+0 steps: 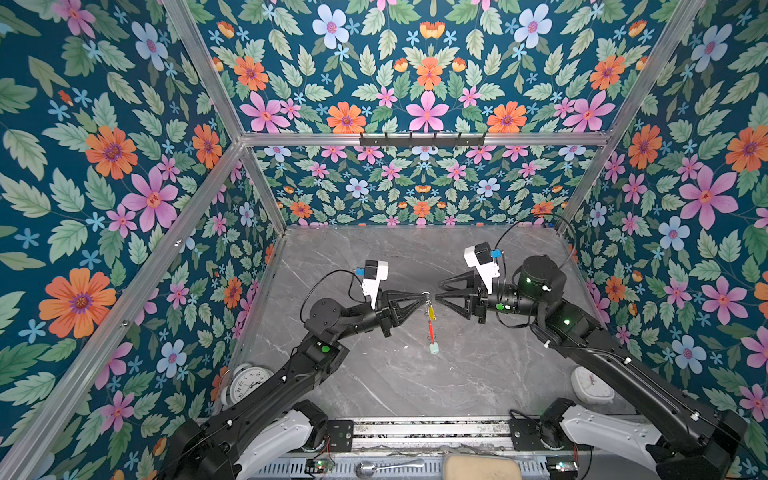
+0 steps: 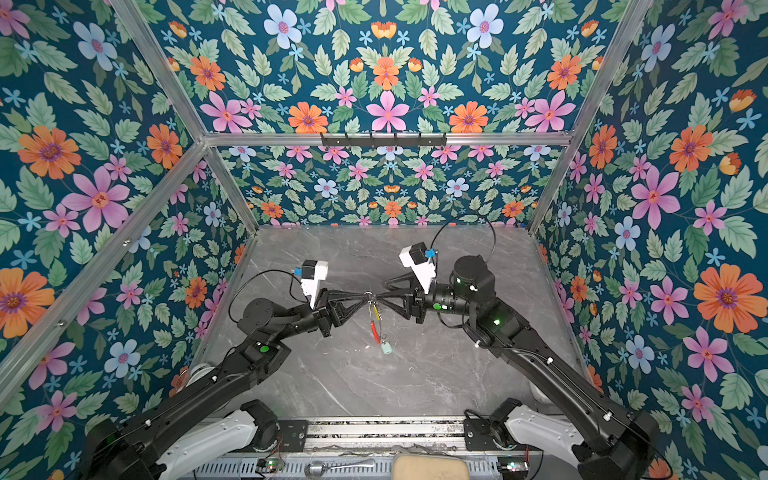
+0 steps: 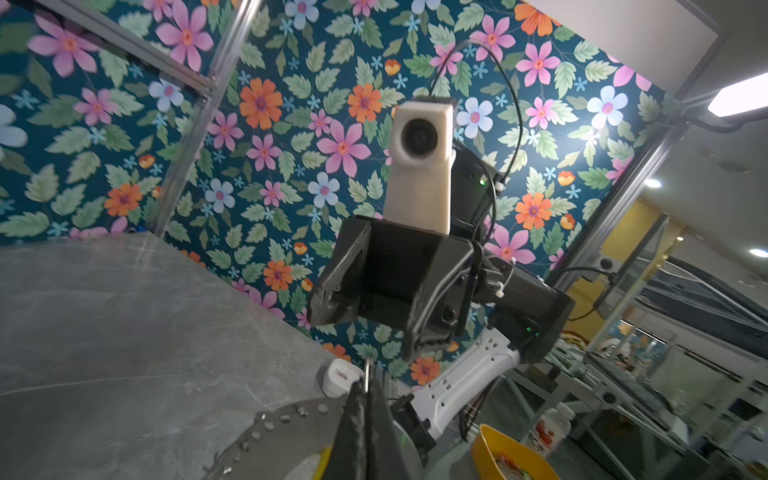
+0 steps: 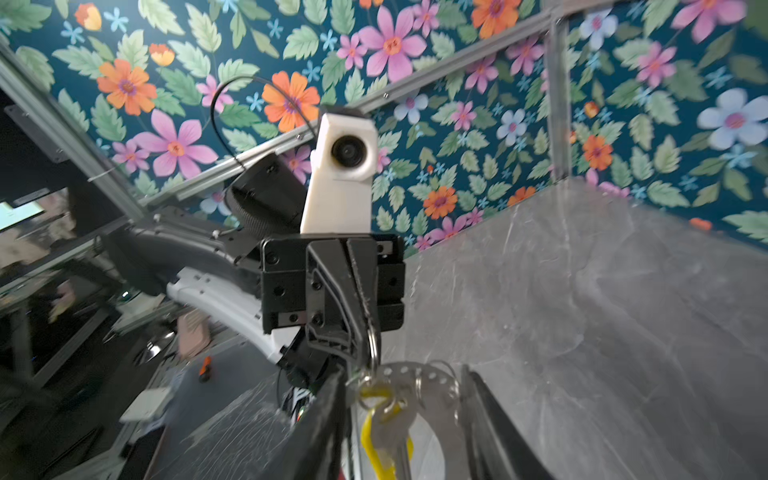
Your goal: Remove the keys from the keyring
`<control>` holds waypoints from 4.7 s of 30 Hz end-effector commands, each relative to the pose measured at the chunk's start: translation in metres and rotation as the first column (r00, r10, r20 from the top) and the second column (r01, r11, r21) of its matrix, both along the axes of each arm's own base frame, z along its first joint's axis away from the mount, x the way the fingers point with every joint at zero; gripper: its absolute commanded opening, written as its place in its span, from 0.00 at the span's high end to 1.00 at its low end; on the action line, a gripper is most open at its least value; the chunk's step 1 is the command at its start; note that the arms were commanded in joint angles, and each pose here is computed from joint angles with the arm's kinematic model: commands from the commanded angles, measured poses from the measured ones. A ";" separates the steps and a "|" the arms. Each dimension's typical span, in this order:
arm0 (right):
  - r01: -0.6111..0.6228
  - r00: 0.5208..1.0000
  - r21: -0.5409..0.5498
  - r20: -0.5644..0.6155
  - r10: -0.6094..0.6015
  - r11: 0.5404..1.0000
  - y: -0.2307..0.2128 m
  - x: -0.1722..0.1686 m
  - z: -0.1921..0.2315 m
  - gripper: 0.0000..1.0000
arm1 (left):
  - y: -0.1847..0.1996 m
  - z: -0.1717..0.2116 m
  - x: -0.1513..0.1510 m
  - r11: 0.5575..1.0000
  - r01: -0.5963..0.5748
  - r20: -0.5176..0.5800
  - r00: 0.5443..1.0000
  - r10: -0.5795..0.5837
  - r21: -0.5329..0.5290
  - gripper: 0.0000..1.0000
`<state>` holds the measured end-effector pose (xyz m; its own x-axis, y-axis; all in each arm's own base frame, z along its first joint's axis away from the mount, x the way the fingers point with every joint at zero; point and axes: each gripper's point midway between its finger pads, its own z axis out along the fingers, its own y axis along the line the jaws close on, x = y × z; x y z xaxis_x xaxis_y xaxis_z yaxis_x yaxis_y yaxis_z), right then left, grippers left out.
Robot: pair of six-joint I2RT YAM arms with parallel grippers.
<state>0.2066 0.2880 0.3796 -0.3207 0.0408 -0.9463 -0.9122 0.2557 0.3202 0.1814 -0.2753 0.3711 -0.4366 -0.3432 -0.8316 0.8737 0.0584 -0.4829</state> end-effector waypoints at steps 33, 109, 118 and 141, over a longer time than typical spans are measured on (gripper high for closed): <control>0.509 0.850 0.019 -0.164 -0.500 0.860 -0.046 0.073 -0.049 0.33 | 0.033 -0.010 0.054 0.783 -0.622 0.227 0.760 0.609 -0.019 1.00; -0.148 0.984 -0.128 -0.115 0.133 0.981 0.004 -0.019 -0.007 1.00 | -0.004 0.013 -0.005 0.999 0.051 0.082 0.995 -0.051 0.001 0.77; -0.149 0.985 -0.142 -0.108 0.134 0.979 0.007 -0.018 -0.003 1.00 | -0.012 0.015 -0.016 0.987 0.156 0.090 0.983 -0.158 0.034 0.65; -0.050 0.998 -0.069 -0.036 0.048 0.996 0.015 -0.004 0.017 0.96 | -0.015 0.013 -0.021 0.985 0.174 0.114 0.978 -0.172 -0.004 1.00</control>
<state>0.1913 0.3024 0.3722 -0.4227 -0.1462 -0.8944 -0.8970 0.2084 0.3898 0.1697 -0.2940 0.3732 -0.4413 -0.2507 -0.8616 0.8963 -0.0759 -0.4369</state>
